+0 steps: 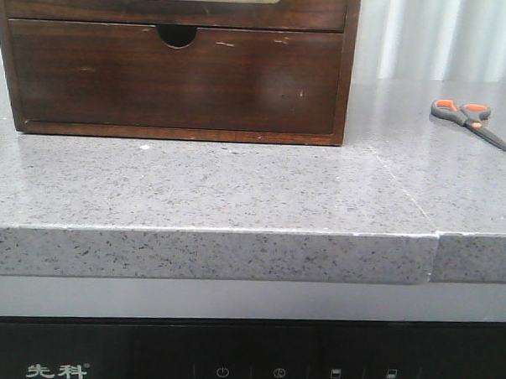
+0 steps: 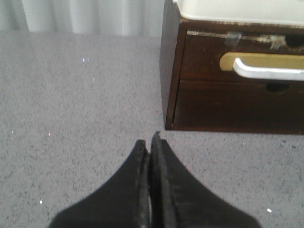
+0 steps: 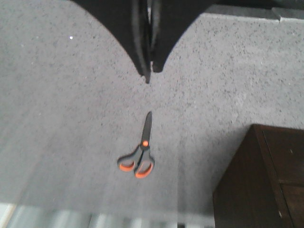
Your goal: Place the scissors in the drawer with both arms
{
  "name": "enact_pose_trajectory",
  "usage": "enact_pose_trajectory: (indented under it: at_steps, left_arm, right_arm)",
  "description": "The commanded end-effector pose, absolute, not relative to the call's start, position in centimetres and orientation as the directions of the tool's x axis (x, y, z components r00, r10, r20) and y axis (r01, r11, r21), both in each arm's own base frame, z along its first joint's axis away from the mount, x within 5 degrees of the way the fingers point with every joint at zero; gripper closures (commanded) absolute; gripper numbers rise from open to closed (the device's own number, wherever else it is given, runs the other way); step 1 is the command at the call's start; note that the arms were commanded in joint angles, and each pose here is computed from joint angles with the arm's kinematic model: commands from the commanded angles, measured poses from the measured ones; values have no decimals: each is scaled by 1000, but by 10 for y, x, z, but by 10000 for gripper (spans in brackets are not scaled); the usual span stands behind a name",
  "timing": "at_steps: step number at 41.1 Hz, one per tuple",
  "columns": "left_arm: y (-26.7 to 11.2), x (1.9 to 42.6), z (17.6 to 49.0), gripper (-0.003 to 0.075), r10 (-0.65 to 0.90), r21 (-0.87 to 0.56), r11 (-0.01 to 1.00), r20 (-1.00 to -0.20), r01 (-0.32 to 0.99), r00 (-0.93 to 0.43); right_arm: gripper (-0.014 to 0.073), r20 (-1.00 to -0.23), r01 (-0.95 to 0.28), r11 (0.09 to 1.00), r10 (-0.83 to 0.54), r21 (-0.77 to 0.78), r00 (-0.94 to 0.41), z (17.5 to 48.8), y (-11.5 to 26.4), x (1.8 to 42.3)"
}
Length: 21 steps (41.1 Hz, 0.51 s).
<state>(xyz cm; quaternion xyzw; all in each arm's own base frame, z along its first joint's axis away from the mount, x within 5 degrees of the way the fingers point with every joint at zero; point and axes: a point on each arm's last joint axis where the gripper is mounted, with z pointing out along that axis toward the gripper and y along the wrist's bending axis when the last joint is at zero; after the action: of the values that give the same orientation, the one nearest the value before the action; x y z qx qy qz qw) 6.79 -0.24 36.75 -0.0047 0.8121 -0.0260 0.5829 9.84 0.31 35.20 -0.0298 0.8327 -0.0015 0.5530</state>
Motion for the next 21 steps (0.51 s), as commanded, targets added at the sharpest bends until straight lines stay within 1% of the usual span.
enact_pose_trajectory:
  at_steps: [1, 12, 14, 15, 17, 19, 21]
  left_arm:
    - [-3, 76, 381, 741, -50, -60, 998, -965, 30, -259]
    - [-5, 80, 380, 741, -64, -77, 996, -960, 37, -271]
    - [-5, 80, 380, 739, -64, -77, 996, -960, 37, -271]
    - [-5, 80, 380, 736, -64, -77, 996, -960, 37, -271]
    - [-5, 80, 380, 714, -64, -77, 996, -960, 36, -273]
    - [-5, 81, 380, 655, -55, -68, 997, -959, 38, -277]
    - [-5, 82, 380, 549, -47, -61, 997, -959, 40, -280]
  right_arm:
    - [663, -934, -41, 997, -71, -60, -349, 362, 2, 111]
    - [658, -893, -42, 994, -105, -96, -439, 351, 1, 129]
    - [637, -887, -42, 994, -110, -102, -449, 349, 0, 130]
    - [618, -885, -42, 994, -111, -103, -452, 349, 0, 130]
    - [550, -882, -42, 994, -111, -103, -458, 349, 0, 130]
    - [450, -880, -42, 994, -111, -103, -462, 348, 0, 130]
    - [318, -877, -43, 994, -111, -103, -467, 348, 0, 129]
